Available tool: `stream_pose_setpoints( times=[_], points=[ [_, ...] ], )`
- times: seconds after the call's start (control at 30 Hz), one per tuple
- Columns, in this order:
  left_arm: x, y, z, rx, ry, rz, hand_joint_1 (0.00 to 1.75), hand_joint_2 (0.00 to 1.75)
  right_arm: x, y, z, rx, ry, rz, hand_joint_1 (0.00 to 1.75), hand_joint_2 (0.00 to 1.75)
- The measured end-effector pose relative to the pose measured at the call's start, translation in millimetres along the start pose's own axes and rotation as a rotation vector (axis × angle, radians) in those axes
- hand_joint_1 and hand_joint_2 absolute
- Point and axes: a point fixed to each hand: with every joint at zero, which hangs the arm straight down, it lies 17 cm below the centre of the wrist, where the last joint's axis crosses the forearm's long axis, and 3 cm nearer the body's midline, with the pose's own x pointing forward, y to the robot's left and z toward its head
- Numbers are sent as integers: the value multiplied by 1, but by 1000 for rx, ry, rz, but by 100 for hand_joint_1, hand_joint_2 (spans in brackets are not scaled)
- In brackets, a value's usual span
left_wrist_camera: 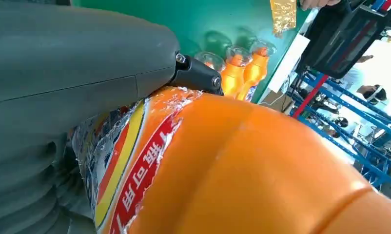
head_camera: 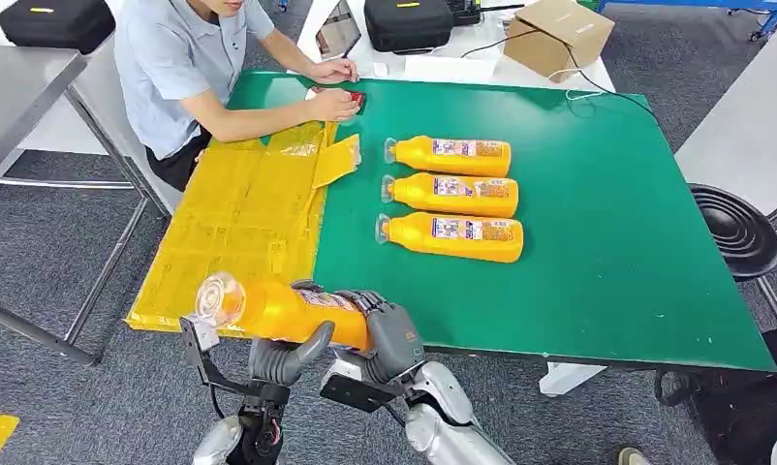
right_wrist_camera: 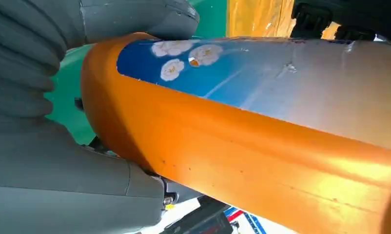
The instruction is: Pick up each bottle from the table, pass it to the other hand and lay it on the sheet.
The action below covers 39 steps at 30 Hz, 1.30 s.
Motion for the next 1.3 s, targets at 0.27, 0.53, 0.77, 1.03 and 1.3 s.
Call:
stream_pose_setpoints(
  times=[0.27, 0.53, 0.77, 1.03, 1.3],
  points=[
    [33, 29, -39, -8, 0, -100, 175, 175, 20, 14, 10, 15, -77, -151, 0, 0],
    [57, 49, -59, 4, -31, -159, 175, 175, 28, 25, 14, 33, -87, -173, 0, 0],
    [77, 66, -69, 89, -144, -497, 175, 175, 30, 28, 14, 40, -87, -172, 0, 0],
    [83, 91, -111, 131, -170, -1347, 175, 175, 35, 37, 14, 91, -105, -154, 0, 0],
    [57, 139, -150, 41, 112, -1792, 175, 175, 51, 44, 10, 133, -140, -161, 0, 0]
  ],
)
